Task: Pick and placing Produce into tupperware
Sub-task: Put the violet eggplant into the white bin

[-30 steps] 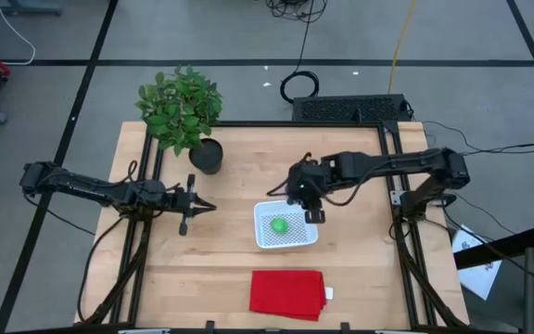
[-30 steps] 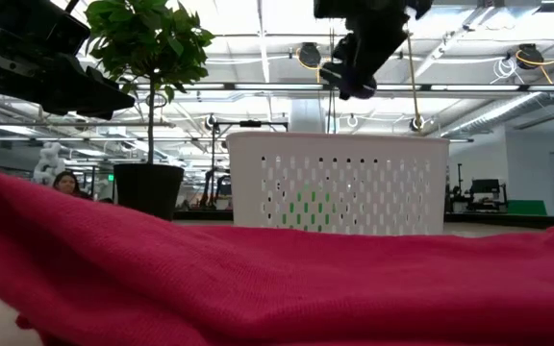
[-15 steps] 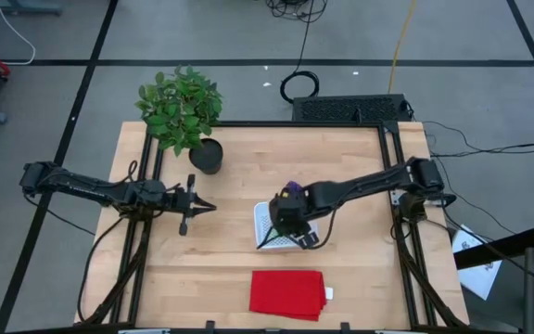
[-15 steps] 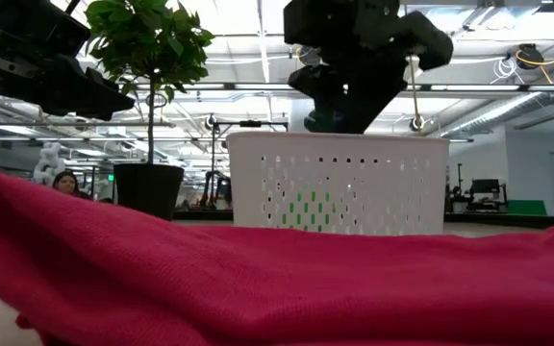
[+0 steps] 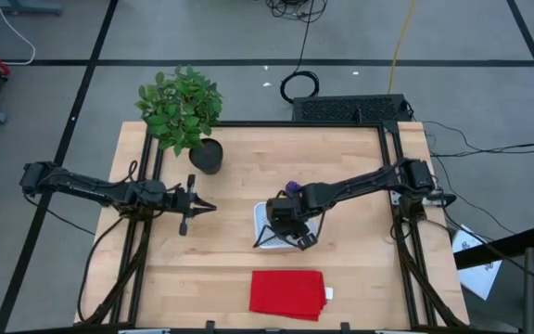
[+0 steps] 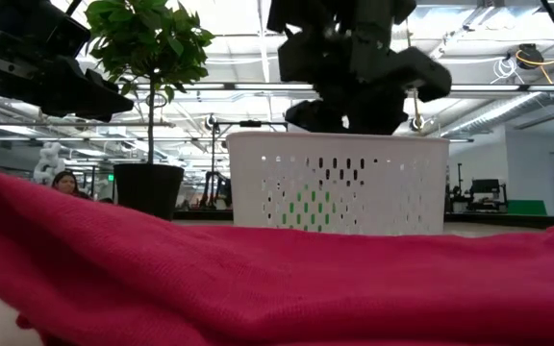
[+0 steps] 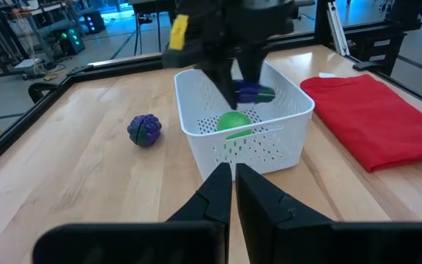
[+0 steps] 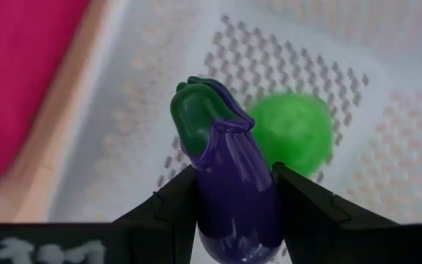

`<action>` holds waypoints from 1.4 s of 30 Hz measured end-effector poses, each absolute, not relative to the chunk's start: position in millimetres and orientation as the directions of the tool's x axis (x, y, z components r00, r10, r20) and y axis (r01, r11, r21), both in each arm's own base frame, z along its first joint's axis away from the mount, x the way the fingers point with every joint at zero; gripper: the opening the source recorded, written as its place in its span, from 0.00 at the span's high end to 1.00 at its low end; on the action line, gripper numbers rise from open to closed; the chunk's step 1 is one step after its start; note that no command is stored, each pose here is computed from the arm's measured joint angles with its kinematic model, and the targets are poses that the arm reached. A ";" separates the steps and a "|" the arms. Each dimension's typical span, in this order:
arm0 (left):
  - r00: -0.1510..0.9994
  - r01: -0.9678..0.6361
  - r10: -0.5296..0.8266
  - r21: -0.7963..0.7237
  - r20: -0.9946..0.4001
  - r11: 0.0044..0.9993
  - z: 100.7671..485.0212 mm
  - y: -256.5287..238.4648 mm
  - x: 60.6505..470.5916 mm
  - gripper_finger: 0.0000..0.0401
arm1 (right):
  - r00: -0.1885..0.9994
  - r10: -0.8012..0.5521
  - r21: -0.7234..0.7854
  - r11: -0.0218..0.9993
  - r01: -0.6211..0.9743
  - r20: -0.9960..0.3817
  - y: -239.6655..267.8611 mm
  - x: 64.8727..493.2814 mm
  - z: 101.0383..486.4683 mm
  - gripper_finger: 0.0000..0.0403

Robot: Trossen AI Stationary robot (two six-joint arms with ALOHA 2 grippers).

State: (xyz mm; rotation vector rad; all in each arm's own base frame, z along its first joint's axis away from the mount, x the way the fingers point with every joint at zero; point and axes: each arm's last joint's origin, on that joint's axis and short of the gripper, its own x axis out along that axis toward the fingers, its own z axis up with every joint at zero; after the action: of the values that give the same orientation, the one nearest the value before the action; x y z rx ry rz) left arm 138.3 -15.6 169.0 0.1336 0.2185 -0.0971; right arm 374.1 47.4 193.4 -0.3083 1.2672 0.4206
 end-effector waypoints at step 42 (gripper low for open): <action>0.971 0.115 -0.087 0.118 -0.221 0.986 169.2 -15.7 138.3 0.94 | 0.207 0.124 0.024 0.903 -0.429 -0.970 40.7 361.8 163.9 0.64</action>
State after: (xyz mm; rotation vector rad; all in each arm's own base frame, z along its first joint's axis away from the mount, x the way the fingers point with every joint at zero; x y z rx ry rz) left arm 138.3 -15.7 169.2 0.1302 0.2166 -0.1024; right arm 361.8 40.7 163.9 -0.2747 1.3101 0.3918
